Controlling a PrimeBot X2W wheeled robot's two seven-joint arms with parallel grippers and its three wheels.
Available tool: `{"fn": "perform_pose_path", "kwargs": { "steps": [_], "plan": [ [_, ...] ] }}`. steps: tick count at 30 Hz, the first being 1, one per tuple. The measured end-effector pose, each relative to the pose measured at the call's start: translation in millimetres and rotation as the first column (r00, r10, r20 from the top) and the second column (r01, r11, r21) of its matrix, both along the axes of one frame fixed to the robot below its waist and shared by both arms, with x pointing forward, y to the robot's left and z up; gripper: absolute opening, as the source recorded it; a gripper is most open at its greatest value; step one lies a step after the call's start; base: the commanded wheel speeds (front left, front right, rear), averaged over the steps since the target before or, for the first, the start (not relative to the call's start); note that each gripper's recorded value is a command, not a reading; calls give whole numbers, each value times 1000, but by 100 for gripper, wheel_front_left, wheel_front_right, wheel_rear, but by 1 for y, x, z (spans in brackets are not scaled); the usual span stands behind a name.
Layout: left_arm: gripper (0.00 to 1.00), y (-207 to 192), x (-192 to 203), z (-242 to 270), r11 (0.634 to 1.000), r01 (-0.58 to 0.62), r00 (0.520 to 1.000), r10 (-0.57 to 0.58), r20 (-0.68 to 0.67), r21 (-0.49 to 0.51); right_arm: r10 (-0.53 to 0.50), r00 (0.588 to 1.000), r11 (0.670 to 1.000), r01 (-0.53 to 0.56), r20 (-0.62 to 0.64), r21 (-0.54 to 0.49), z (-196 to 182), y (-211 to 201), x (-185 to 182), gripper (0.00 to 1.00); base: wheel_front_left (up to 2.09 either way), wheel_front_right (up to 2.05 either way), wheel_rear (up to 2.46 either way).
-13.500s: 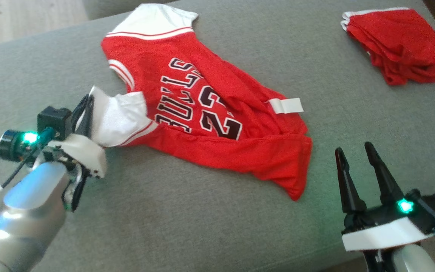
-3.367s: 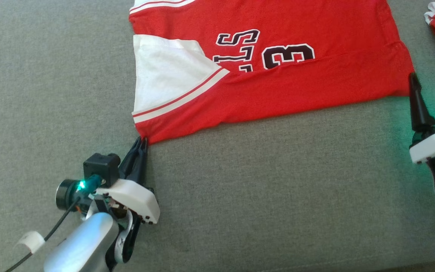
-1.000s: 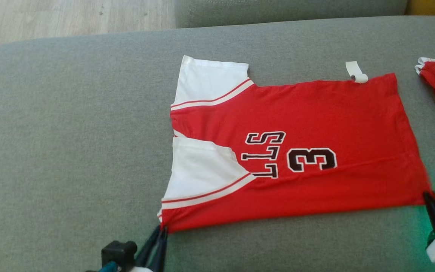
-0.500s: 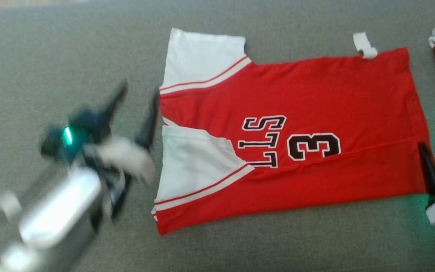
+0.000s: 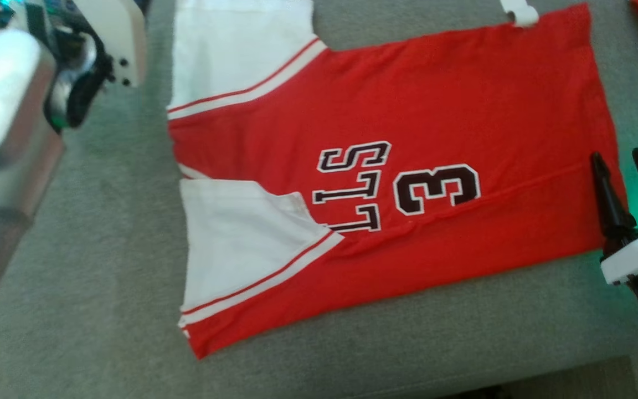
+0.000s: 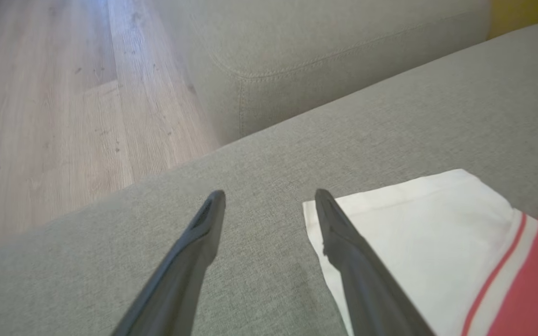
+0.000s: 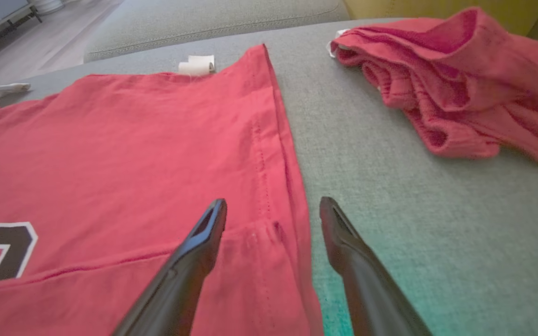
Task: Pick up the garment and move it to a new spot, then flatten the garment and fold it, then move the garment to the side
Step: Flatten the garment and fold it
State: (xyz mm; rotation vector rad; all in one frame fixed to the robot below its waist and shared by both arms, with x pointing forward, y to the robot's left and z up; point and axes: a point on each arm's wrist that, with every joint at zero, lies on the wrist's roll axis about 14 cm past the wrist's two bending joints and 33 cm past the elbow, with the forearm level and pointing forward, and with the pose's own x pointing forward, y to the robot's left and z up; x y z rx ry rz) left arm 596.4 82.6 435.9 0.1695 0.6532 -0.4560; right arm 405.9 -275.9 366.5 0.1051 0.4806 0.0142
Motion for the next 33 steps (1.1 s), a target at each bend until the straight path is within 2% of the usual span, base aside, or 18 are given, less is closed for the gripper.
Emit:
{"fn": "perform_pose_path", "kwargs": {
  "steps": [10, 20, 21, 23, 24, 25, 26, 33],
  "plan": [
    [100, -17, 4, -64, 994, 53, 975, -31, -218, 96, -70, 996, 997, 69, -55, -20, -15, -19, -19, 100, 0, 0, 0],
    [100, -18, 12, -72, 989, 74, 974, -44, -221, 130, -89, 995, 996, 87, -50, -28, -16, -24, -19, 100, 0, 0, 0],
    [86, -18, 12, -73, 989, 78, 974, -48, -223, 129, -88, 995, 996, 87, -51, -27, -17, -24, -19, 100, 0, 0, 0],
    [41, -18, 11, -73, 989, 82, 973, -51, -225, 127, -88, 995, 996, 87, -51, -27, -17, -24, -19, 100, 0, 0, 0],
    [29, -19, 10, -73, 988, 87, 972, -57, -228, 124, -88, 995, 996, 87, -52, -27, -17, -24, -19, 100, 0, 0, 0],
    [5, -20, 9, -73, 987, 99, 970, -68, -231, 123, -88, 995, 996, 87, -51, -27, -17, -24, -18, 100, 0, 0, 0],
    [0, -21, 8, -74, 986, 113, 969, -82, -232, 124, -88, 995, 996, 87, -51, -26, -17, -24, -18, 100, 0, 0, 0],
    [0, -25, 10, -57, 988, 134, 983, -122, -137, 80, -97, 995, 995, 97, -20, 7, -8, -22, -3, 100, 0, 0, 0]
  ]
}}
